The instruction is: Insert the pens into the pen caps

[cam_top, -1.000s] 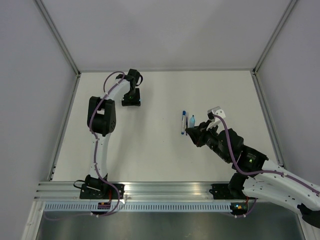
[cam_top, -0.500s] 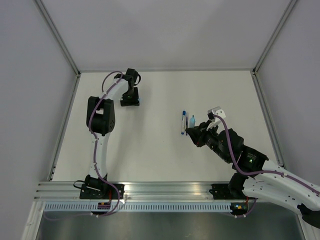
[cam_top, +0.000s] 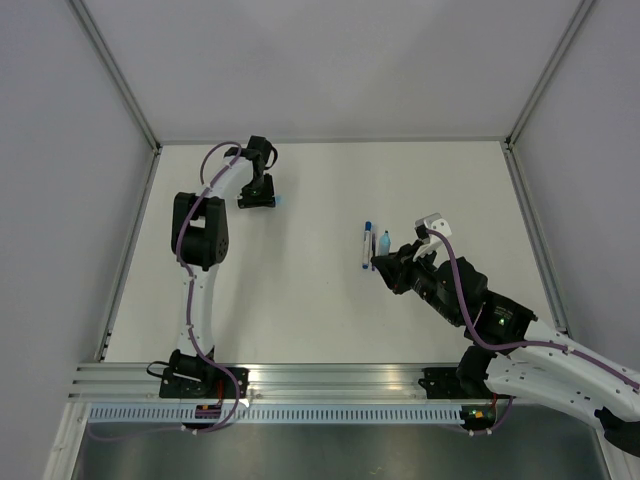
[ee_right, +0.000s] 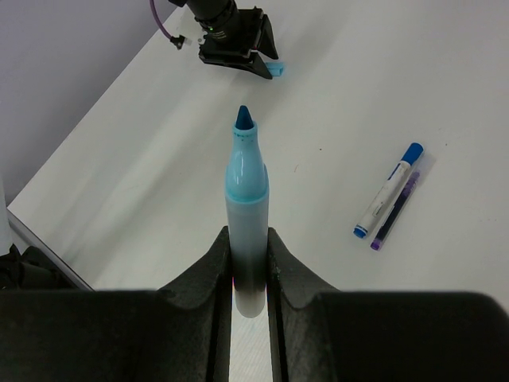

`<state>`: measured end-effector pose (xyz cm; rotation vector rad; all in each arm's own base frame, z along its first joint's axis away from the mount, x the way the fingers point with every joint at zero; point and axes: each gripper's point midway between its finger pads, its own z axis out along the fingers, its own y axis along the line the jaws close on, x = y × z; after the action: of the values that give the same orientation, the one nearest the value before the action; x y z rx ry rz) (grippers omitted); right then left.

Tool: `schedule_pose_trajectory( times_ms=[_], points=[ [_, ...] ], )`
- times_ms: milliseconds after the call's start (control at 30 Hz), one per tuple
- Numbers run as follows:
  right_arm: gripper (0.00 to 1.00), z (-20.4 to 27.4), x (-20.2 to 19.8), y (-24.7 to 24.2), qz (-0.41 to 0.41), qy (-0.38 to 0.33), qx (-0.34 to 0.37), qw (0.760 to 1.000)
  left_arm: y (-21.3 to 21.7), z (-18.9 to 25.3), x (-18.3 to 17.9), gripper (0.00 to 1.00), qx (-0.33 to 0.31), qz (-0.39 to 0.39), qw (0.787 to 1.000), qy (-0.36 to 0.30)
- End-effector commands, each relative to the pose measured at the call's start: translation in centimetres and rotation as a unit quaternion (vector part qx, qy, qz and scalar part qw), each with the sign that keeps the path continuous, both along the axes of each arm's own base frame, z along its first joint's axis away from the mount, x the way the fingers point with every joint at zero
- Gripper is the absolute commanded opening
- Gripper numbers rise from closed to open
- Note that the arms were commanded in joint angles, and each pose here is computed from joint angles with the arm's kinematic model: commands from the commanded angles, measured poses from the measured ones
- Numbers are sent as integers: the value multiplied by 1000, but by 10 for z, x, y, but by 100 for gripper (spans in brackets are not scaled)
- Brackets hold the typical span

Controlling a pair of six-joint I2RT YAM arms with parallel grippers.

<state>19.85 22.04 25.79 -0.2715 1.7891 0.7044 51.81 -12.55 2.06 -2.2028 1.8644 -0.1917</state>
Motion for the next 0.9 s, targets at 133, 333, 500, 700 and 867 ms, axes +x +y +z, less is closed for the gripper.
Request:
schedule_pose_trajectory(
  times_ms=[133, 333, 500, 700, 867],
  points=[
    [0, 14, 2, -2, -6, -15, 8, 1000, 1, -21, -4, 36, 5, -37, 999, 22],
    [0, 16, 2, -4, -7, -18, 14, 1000, 11, -18, -43, 28, 28, -71, 994, 76],
    [0, 17, 2, -4, -10, -19, 16, 1000, 20, -6, -85, 28, 44, -110, 987, 107],
    [0, 12, 4, -1, -10, -17, 14, 1000, 45, 2, -148, 32, 79, -132, 979, 135],
    [0, 11, 7, -5, -22, -19, 11, 1000, 58, -10, -191, 37, 92, -136, 972, 169]
  ],
)
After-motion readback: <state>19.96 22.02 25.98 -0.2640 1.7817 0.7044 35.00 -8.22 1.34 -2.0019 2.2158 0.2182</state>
